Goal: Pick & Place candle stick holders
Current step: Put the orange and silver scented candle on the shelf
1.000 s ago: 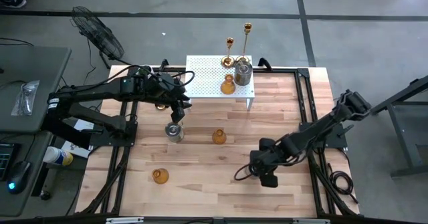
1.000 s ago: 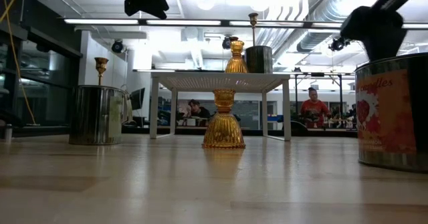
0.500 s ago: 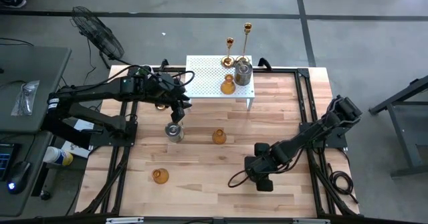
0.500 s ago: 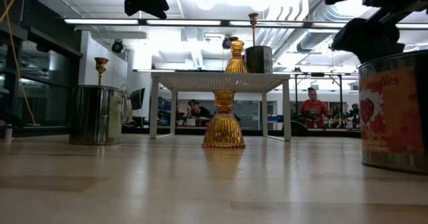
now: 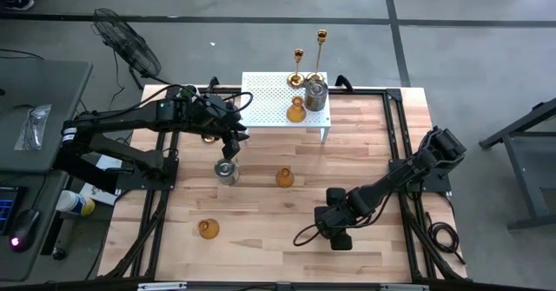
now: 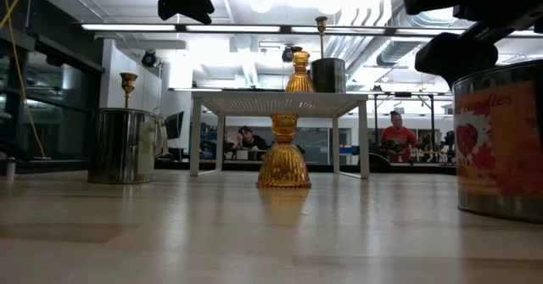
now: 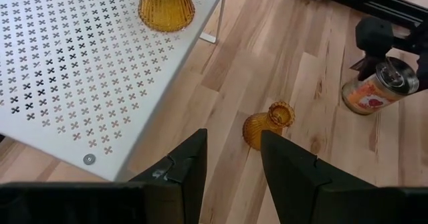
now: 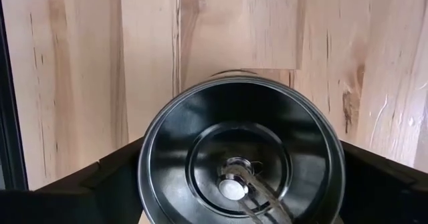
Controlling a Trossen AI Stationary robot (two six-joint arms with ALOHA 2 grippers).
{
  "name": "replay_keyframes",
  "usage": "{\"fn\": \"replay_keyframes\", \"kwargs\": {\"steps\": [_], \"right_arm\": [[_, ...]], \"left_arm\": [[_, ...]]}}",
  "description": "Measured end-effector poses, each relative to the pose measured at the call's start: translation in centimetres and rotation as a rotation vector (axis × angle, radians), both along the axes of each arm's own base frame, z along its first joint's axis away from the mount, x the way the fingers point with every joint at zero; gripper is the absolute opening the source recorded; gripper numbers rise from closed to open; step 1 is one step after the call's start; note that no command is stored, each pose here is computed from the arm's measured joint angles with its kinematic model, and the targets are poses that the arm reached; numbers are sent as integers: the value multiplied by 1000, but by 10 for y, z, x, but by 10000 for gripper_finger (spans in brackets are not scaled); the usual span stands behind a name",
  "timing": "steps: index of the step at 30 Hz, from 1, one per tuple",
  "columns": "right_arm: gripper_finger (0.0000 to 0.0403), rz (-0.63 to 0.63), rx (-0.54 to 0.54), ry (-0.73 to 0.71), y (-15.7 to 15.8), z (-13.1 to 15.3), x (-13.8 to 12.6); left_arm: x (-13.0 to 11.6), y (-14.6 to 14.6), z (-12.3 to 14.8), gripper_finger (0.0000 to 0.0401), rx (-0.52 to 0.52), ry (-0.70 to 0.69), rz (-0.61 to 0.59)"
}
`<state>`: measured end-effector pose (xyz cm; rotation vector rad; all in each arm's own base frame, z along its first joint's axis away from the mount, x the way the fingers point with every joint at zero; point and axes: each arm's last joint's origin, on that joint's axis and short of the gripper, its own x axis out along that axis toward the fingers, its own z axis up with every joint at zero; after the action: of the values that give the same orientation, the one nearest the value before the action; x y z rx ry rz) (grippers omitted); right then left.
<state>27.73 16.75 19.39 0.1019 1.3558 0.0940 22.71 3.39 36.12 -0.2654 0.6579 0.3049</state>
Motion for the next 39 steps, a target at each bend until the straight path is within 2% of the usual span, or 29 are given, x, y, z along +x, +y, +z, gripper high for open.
{"fn": "replay_keyframes", "kwargs": {"steps": [4, 16, 21, 26, 29, 39], "right_arm": [[351, 2, -7, -3, 0, 0, 0], [349, -21, 18, 50, -12, 10, -6], [348, -15, 54, 22, -26, 31, -8], [348, 98, 60, -56, -36, 64, -6], [348, 161, 16, -63, -43, 83, -4], [348, 235, -66, -103, -73, 143, 0]], "left_arm": [[0, 0, 0, 136, 0, 0, 0], [0, 0, 0, 136, -1, 0, -1], [0, 0, 0, 136, 20, 2, -14], [1, 2, 1, 136, 206, 40, -107], [1, 1, 1, 136, 220, 44, -121], [2, 1, 3, 136, 216, 12, -132]]}}
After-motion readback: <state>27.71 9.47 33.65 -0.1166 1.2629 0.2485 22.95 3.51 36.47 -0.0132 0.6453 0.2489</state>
